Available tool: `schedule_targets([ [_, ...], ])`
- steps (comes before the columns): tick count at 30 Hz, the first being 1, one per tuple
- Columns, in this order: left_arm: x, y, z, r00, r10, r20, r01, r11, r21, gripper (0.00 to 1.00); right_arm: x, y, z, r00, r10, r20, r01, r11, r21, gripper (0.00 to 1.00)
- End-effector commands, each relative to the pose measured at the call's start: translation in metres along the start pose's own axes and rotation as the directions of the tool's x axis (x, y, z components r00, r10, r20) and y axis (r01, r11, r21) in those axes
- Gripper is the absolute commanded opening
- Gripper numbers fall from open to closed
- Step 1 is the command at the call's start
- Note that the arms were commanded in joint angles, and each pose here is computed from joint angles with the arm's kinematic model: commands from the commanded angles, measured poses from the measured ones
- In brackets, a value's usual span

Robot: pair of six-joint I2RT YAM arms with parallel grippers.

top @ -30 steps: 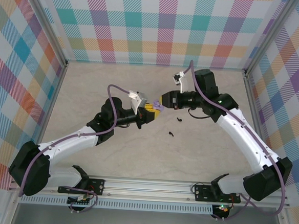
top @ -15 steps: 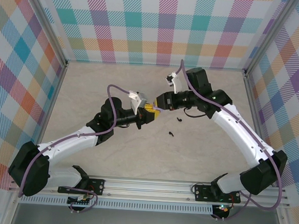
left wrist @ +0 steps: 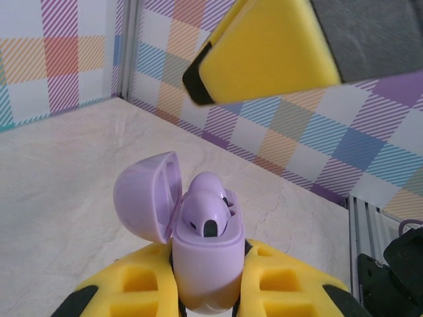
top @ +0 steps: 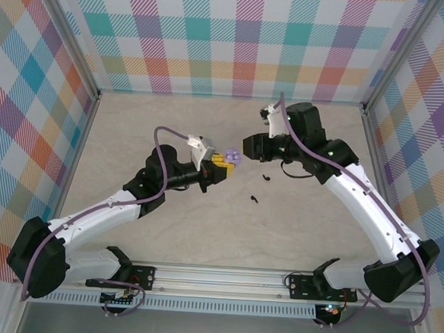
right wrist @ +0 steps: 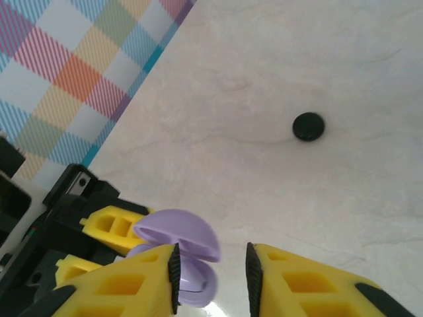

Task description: Insert the wireless bluetooth earbuds into the charging case

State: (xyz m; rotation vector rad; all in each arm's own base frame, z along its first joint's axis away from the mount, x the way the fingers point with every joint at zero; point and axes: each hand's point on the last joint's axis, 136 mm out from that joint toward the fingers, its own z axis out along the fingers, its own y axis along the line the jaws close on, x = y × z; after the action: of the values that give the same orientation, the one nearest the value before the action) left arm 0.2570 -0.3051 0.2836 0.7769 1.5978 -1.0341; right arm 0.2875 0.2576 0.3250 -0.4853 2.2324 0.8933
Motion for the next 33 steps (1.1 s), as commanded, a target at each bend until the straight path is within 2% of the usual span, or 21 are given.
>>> schedule_targets([
  [1, -0.022, -0.021, -0.005, 0.998, 0.046, 0.045, -0.049, 0.997, 0.06, 0.12, 0.0, -0.02, -0.002, 0.999, 0.032, 0.005, -0.032, 0.998, 0.049, 0.32],
  [7, -0.045, -0.047, -0.011, 0.994, 0.059, 0.094, -0.075, 0.981, 0.181, 0.12, 0.011, -0.022, 0.012, 0.997, 0.054, -0.058, -0.057, 0.997, -0.047, 0.22],
  [12, -0.055, -0.06, -0.013, 0.991, 0.058, 0.123, -0.087, 0.964, 0.25, 0.12, 0.019, -0.008, 0.019, 0.995, 0.045, -0.093, -0.06, 0.984, -0.165, 0.17],
  [23, -0.052, -0.057, -0.001, 0.994, -0.005, 0.109, -0.026, 0.958, 0.286, 0.12, 0.019, 0.017, 0.009, 0.997, 0.043, -0.069, -0.066, 0.927, -0.368, 0.15],
  [33, -0.033, -0.043, 0.009, 0.997, -0.046, 0.068, 0.027, 0.969, 0.246, 0.12, 0.009, 0.025, -0.006, 0.999, 0.039, -0.016, -0.043, 0.913, -0.406, 0.15],
])
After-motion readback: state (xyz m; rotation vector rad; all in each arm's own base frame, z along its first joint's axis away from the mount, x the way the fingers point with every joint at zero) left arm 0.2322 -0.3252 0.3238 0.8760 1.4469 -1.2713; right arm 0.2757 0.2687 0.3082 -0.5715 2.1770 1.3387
